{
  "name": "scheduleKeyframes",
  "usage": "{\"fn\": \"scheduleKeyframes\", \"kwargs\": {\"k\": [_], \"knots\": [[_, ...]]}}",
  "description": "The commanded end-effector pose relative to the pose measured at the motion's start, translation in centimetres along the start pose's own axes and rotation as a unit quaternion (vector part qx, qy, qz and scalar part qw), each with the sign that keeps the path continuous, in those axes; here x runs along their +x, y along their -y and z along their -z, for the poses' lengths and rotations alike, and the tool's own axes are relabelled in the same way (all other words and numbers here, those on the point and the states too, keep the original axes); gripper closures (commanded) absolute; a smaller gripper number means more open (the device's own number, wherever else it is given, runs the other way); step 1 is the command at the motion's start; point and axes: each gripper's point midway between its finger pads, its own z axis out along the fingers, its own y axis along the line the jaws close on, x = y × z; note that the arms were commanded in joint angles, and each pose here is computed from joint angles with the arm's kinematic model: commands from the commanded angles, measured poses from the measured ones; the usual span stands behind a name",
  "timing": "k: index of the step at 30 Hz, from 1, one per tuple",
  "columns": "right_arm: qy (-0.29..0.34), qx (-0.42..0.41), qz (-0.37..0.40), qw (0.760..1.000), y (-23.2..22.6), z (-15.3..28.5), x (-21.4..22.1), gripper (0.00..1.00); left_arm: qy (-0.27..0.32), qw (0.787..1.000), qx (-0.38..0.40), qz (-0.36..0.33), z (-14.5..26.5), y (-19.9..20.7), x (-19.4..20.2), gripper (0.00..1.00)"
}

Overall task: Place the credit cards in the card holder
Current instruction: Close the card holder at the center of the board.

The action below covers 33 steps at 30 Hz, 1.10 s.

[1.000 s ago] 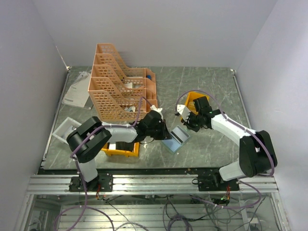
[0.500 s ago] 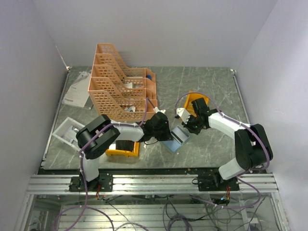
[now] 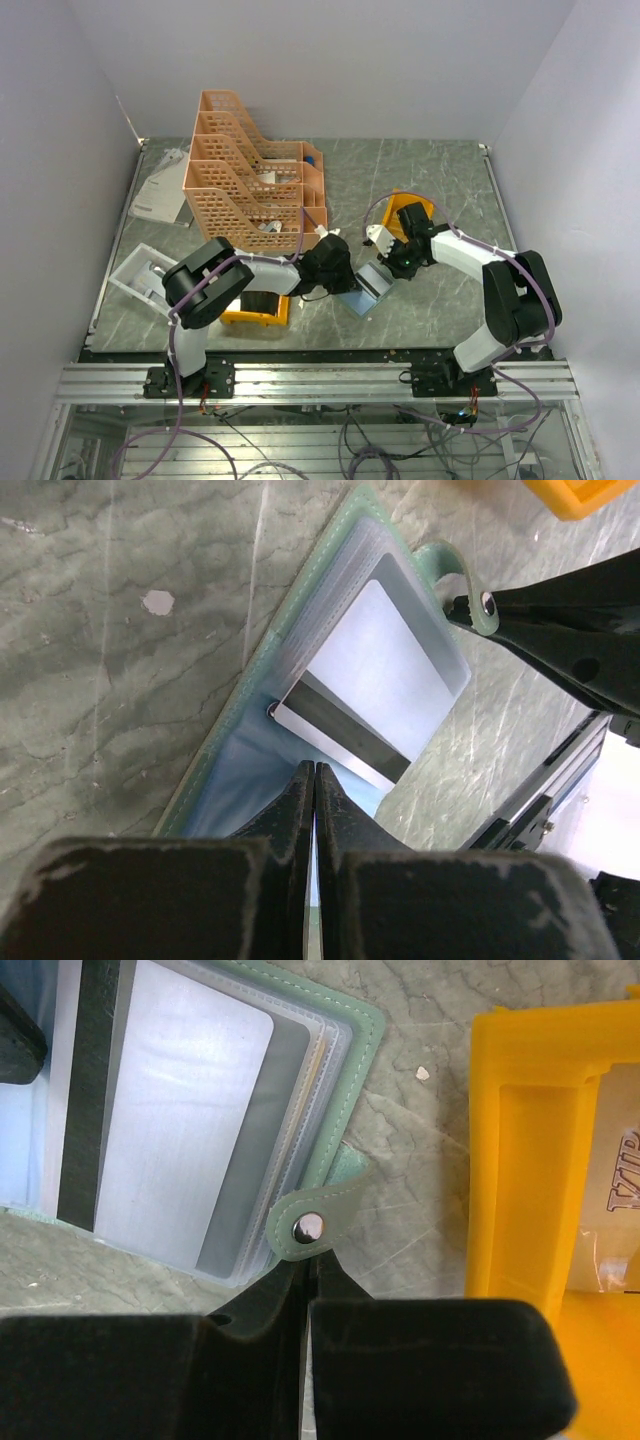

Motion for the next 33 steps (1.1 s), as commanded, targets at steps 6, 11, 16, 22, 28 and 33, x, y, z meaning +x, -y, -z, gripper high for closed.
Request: {"fn": "scheduleKeyframes", "kwargs": {"k": [6,11,16,22,28,33], "knots": [[0.008,-0.056,-0.011,0.998,-1.9,-0.5,-0.1,1.00,0.039,0.998,0.017,0.039,-1.0,-0.5,-0.3,0.93],[0.008,-0.080,-0.010,0.997,-2.7,-0.7,-0.1,1.00,0.052,0.997,0.040,0.041,-1.4,0.4,-0.9,0.93],[0.010,-0.088,-0.012,0.996,-3.0,-0.7,-0.1,1.00,0.063,0.996,0.054,0.037,-1.2,1.1,-1.5,0.93],[0.012,-0.087,-0.017,0.996,-2.9,-0.6,-0.2,1.00,0.065,0.996,0.050,0.021,-0.7,1.4,-1.8,0.93],[0.021,-0.067,-0.040,0.997,-1.7,0.1,-0.2,0.95,0.060,0.998,-0.012,-0.022,2.5,0.1,-2.0,0.81],[0.045,-0.075,-0.037,0.995,-1.9,0.7,-1.0,0.89,0.070,0.994,-0.047,-0.072,6.2,0.2,-3.1,0.77]]}}
